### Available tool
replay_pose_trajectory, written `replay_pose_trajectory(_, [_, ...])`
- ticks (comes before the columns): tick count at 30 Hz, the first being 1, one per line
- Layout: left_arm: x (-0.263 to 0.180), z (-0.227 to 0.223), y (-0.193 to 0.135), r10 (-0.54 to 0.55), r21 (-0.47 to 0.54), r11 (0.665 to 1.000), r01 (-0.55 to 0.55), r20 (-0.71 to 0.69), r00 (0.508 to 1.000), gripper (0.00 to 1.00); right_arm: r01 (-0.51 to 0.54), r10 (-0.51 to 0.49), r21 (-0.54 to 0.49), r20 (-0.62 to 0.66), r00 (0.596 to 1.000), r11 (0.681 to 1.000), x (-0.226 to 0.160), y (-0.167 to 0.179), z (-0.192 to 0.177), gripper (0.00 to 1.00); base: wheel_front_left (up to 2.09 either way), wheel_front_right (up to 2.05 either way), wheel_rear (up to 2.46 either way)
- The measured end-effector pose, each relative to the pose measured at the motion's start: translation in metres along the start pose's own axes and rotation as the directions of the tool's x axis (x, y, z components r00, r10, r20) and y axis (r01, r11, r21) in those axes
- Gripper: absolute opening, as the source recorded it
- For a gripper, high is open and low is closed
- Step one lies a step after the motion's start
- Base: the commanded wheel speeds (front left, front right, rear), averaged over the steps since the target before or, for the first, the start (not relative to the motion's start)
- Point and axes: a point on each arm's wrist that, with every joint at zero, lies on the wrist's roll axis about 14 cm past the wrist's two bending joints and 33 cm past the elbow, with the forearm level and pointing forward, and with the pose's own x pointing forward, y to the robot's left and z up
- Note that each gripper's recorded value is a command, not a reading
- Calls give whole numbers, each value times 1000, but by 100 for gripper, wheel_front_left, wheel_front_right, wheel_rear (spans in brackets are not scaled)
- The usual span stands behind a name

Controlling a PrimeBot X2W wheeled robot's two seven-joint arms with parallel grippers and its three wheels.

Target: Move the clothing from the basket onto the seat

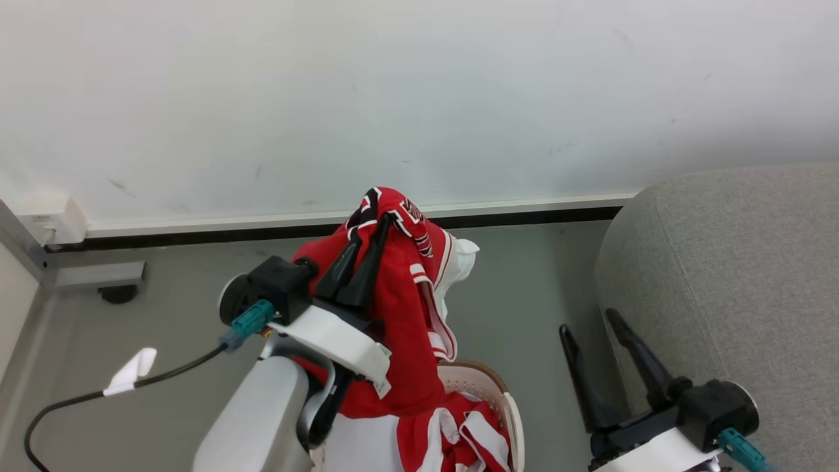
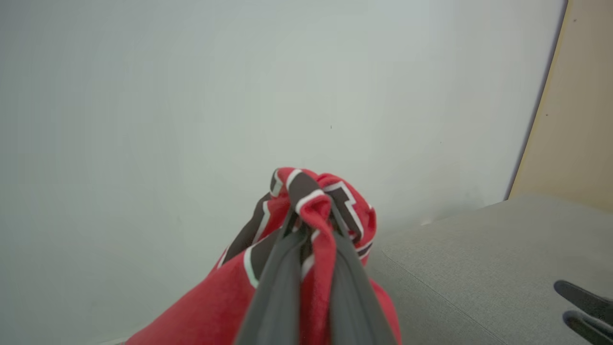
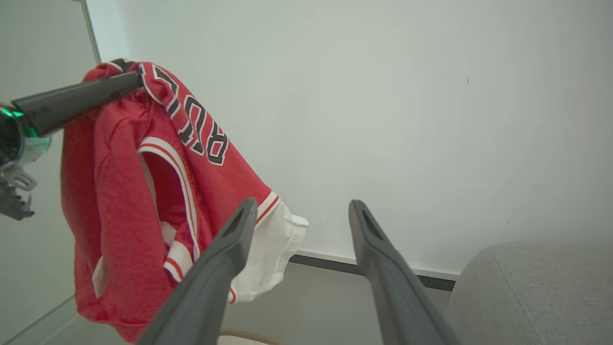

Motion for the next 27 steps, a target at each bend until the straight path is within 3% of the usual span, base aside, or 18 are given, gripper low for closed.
replay_pose_trajectory(12, [-3,1,-11,-29,-30,999,30,2,1000,0,-199,195,-19,-125,973,980,1,45,-34,100,0,0,0])
replay_pose_trajectory(27, [-24,11,-52,-117,-65,991,117,7,993,0,-408,385,-22,-290,876,913,19,95,-79,100,0,0,0])
